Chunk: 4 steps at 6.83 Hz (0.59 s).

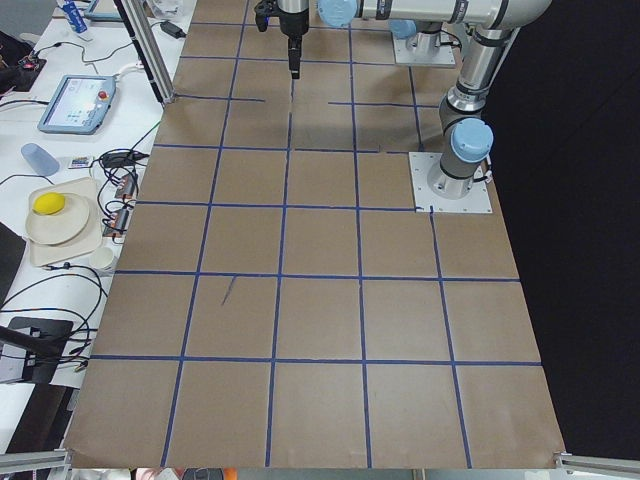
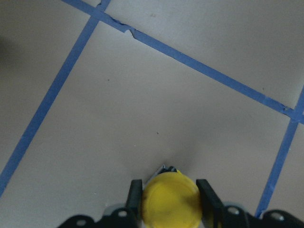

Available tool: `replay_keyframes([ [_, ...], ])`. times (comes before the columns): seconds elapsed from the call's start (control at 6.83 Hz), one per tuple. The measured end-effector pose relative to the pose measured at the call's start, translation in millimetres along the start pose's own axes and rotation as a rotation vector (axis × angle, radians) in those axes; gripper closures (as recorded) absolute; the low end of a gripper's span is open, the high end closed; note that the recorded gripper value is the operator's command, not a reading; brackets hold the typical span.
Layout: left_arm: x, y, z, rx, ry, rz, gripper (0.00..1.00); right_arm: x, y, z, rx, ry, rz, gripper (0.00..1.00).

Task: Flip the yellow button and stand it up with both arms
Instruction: 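Lower the yellow button upright beside the green button and open the right gripper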

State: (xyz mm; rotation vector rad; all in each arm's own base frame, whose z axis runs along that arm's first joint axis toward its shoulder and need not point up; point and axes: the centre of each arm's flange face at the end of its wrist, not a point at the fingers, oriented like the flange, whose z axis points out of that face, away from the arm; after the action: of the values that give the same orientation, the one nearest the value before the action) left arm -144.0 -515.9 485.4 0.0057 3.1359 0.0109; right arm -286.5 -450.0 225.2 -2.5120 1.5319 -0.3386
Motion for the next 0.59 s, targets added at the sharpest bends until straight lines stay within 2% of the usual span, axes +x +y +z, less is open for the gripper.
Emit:
replay_keyframes([
  [0.29, 1, 0, -1, 0.001, 0.008, -0.014, 0.0, -1, 1, 4, 0.009, -0.003, 0.017, 0.0],
  [0.59, 5, 0, -5, 0.003, 0.01, -0.061, 0.0, 2, 1, -13, -0.028, 0.003, 0.086, 0.0],
])
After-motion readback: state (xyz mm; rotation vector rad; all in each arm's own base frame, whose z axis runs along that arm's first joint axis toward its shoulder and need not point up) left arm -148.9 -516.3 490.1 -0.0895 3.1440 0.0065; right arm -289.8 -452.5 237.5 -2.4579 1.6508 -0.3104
